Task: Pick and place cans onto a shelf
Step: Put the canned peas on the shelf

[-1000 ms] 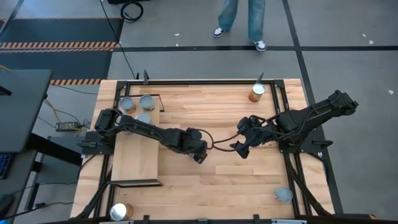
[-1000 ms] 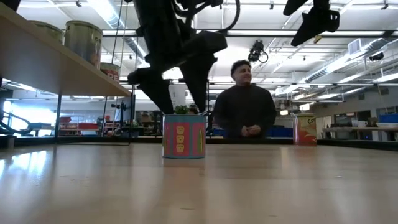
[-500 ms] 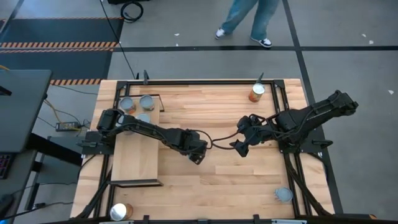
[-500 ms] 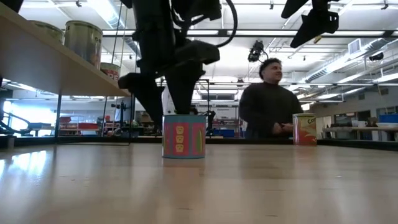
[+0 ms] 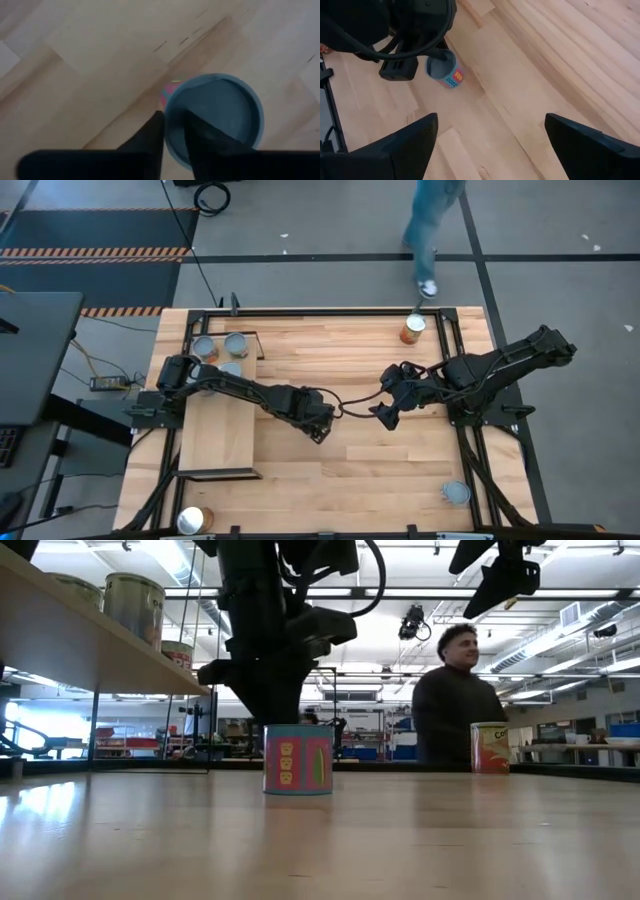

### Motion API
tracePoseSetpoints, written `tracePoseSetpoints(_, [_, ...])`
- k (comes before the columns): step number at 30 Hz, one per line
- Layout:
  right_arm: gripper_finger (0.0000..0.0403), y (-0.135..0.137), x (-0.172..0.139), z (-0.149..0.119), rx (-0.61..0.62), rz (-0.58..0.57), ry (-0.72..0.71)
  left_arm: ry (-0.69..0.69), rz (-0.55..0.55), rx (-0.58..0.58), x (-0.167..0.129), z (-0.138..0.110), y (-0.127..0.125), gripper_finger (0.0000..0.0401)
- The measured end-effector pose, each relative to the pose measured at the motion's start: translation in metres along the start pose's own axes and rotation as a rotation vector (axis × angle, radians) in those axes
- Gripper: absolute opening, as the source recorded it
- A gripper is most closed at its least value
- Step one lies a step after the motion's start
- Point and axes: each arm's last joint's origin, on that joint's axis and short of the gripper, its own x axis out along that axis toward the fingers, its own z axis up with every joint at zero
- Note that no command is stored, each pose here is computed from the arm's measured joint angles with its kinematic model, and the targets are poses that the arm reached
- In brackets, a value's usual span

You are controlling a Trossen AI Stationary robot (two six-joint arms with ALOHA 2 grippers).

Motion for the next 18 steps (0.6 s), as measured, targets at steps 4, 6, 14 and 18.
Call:
tracePoseSetpoints(4, [0.0375,0.0,0.0,0.0,-0.013,0.0,0.0,-0.008,0.009,0.035,0.001,0.004,0.003,0.0023])
tracePoseSetpoints(6, [0.0375,0.0,0.0,0.0,-0.015,0.0,0.0,-0.01,0.011,0.052,0.001,0.006,0.004,0.0009])
tracePoseSetpoints(14, [0.0375,0.0,0.0,0.0,-0.014,0.003,0.003,0.02,-0.044,0.17,-0.021,0.01,0.012,0.0007])
tracePoseSetpoints(18, [0.0375,0.0,0.0,0.0,-0.015,0.004,0.003,0.004,-0.14,0.282,-0.056,0.004,0.013,0.0006])
